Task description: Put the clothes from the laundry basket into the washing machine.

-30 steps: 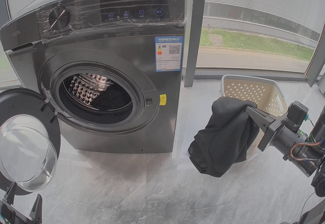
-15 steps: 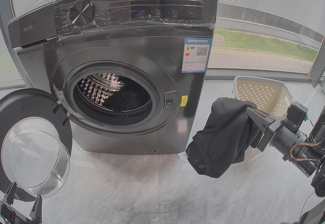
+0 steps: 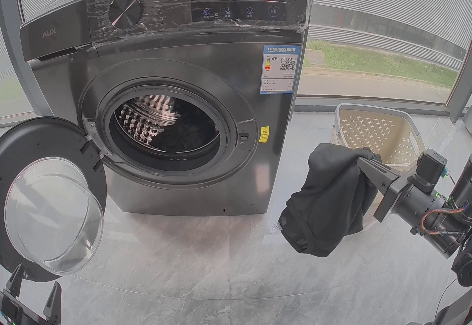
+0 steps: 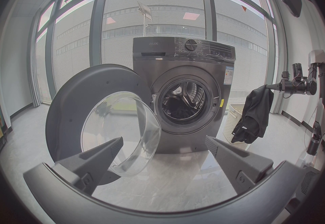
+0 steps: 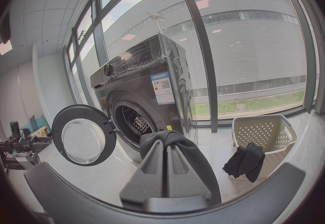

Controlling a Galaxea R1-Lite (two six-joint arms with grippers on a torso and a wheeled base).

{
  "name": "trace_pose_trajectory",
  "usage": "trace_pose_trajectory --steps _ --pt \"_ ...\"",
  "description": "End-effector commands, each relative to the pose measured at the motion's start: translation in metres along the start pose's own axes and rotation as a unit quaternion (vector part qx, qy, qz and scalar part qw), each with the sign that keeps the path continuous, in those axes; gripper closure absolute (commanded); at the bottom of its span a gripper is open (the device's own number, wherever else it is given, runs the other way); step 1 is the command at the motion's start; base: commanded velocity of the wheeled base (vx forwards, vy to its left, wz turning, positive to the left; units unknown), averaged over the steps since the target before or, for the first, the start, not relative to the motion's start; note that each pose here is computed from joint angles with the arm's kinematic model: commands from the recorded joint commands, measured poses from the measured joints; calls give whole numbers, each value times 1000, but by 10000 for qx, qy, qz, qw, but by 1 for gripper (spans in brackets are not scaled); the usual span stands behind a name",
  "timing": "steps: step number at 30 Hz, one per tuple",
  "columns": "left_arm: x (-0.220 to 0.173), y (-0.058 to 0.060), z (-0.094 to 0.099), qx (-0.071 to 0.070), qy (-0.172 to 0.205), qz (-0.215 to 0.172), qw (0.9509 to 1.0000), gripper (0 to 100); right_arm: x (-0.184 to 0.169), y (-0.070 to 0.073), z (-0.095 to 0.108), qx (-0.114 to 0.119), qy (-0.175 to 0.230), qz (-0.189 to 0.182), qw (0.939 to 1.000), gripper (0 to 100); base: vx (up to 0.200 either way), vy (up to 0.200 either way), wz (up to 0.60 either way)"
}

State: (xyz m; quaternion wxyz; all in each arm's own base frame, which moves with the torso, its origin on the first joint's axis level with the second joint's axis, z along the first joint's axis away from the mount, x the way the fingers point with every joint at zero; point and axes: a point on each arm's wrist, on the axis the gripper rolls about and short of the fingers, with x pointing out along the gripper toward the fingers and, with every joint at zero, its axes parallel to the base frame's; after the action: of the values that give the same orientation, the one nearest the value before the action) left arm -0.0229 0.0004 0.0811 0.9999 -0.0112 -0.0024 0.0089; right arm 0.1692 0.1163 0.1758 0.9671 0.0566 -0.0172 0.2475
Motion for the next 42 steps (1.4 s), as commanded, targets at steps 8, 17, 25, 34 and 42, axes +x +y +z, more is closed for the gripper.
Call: trace_pose_trajectory --steps 8,17,25,34,42 --pt "0 0 -4 -3 0 3 10000 0 -1 0 -3 -8 49 12 10000 100 0 200 0" --pt "0 0 -4 -3 0 3 10000 0 -1 0 -2 -7 40 -3 10000 100 0 200 0" --pt "0 0 -4 -3 0 10 10000 0 -1 0 -3 -2 72 17 10000 100 0 125 0" --pt "0 0 -4 -3 0 10 10000 0 -2 3 -8 15 166 108 9998 100 0 0 0" --pt "0 0 -5 181 8 33 9998 0 -4 21 -8 146 197 573 9981 100 0 0 0"
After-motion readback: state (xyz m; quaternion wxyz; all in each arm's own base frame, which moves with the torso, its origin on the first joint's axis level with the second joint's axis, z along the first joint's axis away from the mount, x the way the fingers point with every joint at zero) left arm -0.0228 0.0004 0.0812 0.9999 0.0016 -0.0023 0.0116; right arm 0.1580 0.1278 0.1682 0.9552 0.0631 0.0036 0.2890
